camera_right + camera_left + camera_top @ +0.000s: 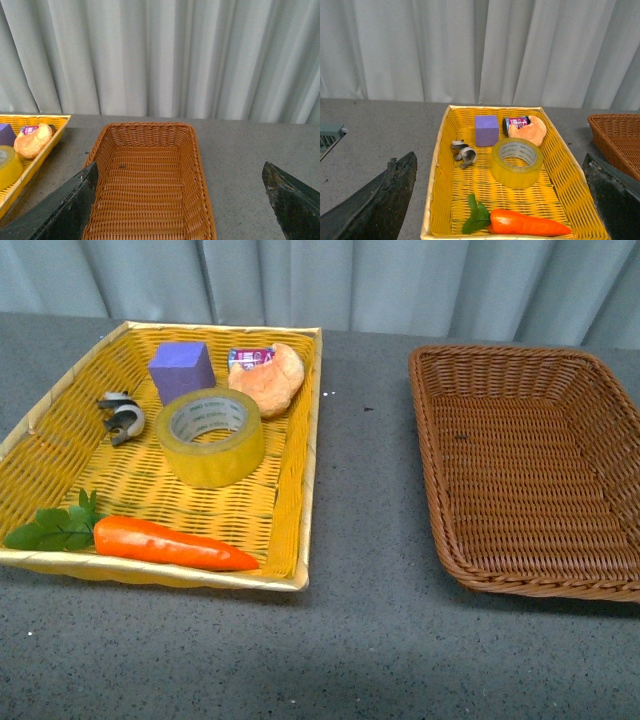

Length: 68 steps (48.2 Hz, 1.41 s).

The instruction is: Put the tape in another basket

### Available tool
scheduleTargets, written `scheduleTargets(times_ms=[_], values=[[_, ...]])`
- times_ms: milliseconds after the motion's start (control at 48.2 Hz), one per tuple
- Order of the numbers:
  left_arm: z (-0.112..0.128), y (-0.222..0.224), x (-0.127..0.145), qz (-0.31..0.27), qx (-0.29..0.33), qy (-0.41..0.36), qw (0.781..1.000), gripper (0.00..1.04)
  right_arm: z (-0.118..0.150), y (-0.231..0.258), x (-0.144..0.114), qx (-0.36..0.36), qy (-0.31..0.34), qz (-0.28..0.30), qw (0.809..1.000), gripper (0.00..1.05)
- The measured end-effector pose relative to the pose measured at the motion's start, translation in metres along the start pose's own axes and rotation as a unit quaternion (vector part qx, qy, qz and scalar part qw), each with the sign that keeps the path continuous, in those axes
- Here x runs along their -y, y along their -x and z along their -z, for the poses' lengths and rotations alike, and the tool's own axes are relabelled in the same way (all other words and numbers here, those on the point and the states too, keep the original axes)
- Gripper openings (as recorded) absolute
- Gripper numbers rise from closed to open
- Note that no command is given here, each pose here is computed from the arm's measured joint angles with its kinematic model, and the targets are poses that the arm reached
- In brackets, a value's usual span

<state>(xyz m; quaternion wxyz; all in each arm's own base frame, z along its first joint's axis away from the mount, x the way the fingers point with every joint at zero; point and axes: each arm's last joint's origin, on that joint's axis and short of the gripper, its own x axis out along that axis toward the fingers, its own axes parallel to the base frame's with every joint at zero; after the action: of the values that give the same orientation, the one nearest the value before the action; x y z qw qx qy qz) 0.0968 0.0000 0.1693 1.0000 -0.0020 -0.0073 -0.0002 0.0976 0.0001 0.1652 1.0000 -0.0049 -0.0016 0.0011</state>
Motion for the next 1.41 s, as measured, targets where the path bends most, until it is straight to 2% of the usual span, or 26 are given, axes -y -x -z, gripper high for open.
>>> scheduleTargets(times_ms=[124,187,228,290,436,581,664,850,975,1203,1410], values=[[0.001,0.0,0.0,-0.01,-0.007,0.005,1.0,0.98,0.0,0.0,0.0,0.0,0.0,0.0,1.0,0.96],[0.002,-0.003,0.0,-0.095,-0.087,0.029,0.991,0.98,0.0,0.0,0.0,0.0,0.0,0.0,1.0,0.96],[0.001,-0.009,-0.002,-0.152,-0.117,0.044,0.981,0.98,0.0,0.0,0.0,0.0,0.0,0.001,1.0,0.96],[-0.006,-0.02,-0.003,-0.164,-0.126,0.061,0.977,0.98,0.0,0.0,0.0,0.0,0.0,0.0,1.0,0.96],[-0.035,-0.061,-0.001,-0.121,-0.124,0.109,0.979,0.98,0.0,0.0,0.0,0.0,0.0,0.0,1.0,0.96],[-0.045,-0.109,0.006,-0.073,-0.179,0.139,0.971,0.98,0.0,0.0,0.0,0.0,0.0,0.0,1.0,0.96],[-0.04,-0.148,0.012,-0.054,-0.226,0.15,0.961,0.98,0.0,0.0,0.0,0.0,0.0,0.0,1.0,0.96],[-0.021,-0.208,0.016,-0.073,-0.295,0.162,0.939,0.98,0.0,0.0,0.0,0.0,0.0,0.0,1.0,0.96],[-0.011,-0.242,0.018,-0.091,-0.321,0.161,0.929,0.98,0.0,0.0,0.0,0.0,0.0,0.0,1.0,0.96],[0.007,-0.282,0.024,-0.098,-0.376,0.142,0.91,0.98,0.0,0.0,0.0,0.0,0.0,0.0,1.0,0.96],[0.022,-0.299,0.033,-0.097,-0.425,0.126,0.891,0.98,0.0,0.0,0.0,0.0,0.0,0.0,1.0,0.96]])
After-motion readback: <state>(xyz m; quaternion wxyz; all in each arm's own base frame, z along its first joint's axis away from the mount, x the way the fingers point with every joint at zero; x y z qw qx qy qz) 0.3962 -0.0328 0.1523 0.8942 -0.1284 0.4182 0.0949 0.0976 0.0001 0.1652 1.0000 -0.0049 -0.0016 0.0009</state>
